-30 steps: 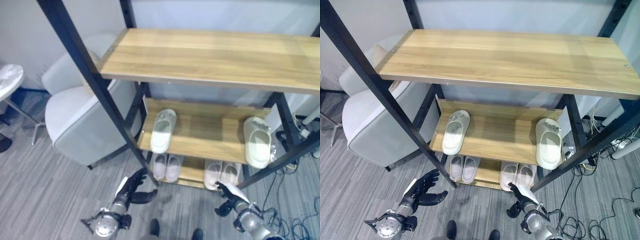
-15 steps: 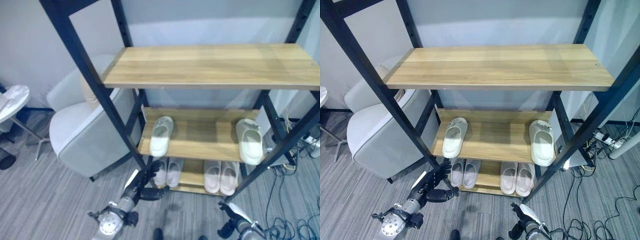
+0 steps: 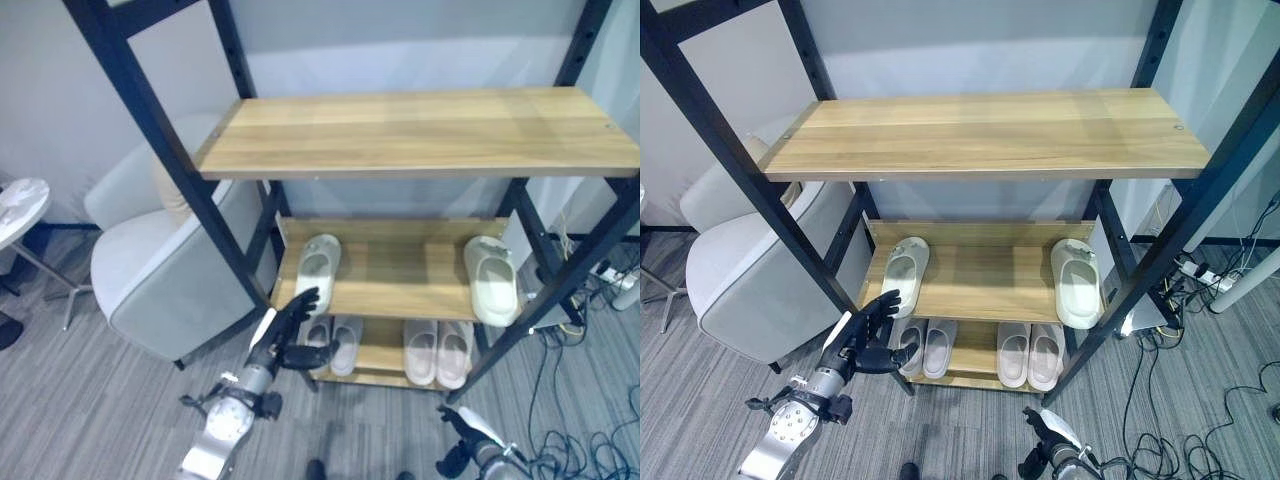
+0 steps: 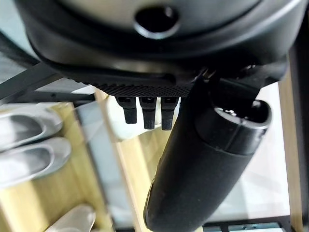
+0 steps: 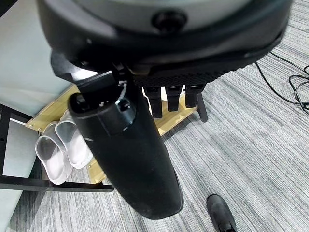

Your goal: Arrange the slippers neatly on the shoe rack.

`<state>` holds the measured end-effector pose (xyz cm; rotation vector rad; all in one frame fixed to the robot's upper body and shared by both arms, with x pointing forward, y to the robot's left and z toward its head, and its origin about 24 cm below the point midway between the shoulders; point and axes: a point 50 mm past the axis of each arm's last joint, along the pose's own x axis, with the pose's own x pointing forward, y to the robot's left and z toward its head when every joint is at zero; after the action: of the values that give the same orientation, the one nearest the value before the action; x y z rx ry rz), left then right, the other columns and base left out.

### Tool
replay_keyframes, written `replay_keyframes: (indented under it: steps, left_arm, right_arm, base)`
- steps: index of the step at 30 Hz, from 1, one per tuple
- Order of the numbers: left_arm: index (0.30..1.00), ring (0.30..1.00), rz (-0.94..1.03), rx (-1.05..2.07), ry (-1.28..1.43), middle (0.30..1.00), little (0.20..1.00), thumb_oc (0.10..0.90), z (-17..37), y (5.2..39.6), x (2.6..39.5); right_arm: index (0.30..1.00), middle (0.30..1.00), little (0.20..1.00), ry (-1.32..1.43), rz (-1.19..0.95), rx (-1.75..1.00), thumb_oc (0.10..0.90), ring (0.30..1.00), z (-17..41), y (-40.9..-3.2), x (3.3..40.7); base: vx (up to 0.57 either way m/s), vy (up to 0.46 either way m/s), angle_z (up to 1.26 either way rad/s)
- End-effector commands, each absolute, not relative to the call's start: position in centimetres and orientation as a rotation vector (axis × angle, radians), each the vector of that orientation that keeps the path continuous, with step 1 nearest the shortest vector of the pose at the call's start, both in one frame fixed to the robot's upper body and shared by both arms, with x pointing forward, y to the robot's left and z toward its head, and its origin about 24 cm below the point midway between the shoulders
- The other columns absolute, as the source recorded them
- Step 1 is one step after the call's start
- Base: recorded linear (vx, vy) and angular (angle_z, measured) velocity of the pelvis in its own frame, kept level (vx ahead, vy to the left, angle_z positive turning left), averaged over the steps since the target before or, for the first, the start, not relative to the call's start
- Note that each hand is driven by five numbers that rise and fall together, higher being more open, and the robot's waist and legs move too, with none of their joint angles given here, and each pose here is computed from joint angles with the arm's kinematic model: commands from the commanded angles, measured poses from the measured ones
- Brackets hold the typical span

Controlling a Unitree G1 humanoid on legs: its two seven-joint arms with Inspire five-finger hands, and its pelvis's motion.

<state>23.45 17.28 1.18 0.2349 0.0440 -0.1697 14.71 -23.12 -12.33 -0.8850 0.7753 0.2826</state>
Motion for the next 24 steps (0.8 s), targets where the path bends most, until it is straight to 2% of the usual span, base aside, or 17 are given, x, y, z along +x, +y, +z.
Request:
replay_keyframes:
  steps: [1,15,24]
  left_arm:
    - [0.900,0.900,-0.019,0.304,-0.307,0.900,0.900,0.800,8.0,18.2,28.0]
    - [0.900,0.900,0.144,0.666,-0.449,0.900,0.900,0.800,12.0,20.7,31.0]
    - [0.900,0.900,0.236,1.115,-0.477,0.900,0.900,0.800,14.3,24.1,32.4]
  right_arm:
    - [0.900,0.900,0.900,0.642,0.268,-0.888,0.800,0.900,-10.7,-22.5,17.1]
    - [0.900,0.900,0.900,0.612,0.252,-0.886,0.800,0.900,-10.4,-22.5,17.9]
    - [0.900,0.900,0.900,0.557,0.270,-0.899,0.800,0.900,-9.6,-22.0,19.3]
  base:
    - [-0.03,0.029,-0.18]
    - [-0.01,0.013,-0.05]
    - [-0.05,0.032,-0.09]
